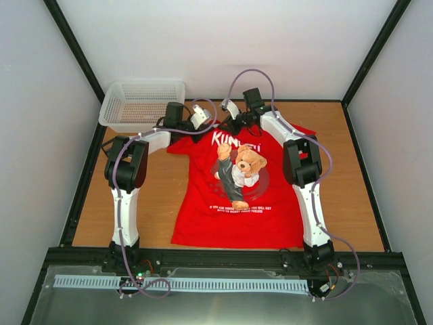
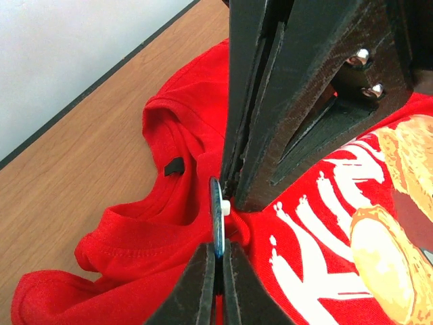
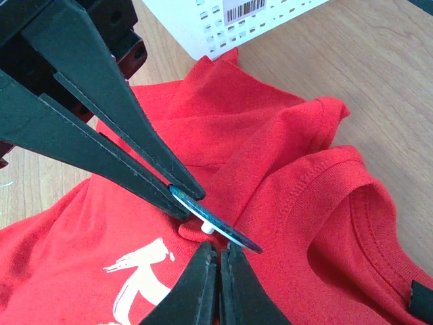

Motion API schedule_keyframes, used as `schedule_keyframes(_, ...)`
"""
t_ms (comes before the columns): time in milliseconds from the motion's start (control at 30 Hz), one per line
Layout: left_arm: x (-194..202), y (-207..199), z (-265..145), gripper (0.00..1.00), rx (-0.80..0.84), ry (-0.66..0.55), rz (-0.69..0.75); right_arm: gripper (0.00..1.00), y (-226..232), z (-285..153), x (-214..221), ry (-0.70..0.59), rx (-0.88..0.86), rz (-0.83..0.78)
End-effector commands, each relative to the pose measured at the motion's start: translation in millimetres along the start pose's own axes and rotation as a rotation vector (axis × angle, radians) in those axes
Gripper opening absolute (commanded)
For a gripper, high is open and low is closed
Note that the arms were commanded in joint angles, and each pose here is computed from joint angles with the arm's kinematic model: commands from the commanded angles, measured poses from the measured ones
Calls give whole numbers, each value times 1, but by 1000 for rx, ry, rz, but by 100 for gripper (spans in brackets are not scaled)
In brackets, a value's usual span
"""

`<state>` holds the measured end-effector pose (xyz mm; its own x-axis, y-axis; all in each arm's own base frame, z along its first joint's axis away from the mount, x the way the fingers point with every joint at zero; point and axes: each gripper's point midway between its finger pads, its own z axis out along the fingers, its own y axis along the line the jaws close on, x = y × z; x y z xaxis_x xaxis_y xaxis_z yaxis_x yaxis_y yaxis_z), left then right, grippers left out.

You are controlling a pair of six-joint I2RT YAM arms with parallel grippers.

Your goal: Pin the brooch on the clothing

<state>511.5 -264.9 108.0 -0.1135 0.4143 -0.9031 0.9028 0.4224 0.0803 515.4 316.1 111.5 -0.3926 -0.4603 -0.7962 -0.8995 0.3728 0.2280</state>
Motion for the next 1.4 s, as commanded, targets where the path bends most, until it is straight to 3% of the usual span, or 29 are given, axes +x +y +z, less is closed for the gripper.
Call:
schedule_keyframes(0,-49,-8,-13,1,47,-115,57,3,-12,3,0,-11,19,-8)
schedule_keyframes(667,-69,-19,-15,1,153,-169,-12,3,-14,10,1,-18,28,10)
schedule_keyframes(1367,-58,-39,-2,1,261,-142,-142,3,-22,8,-9,-47,105,34)
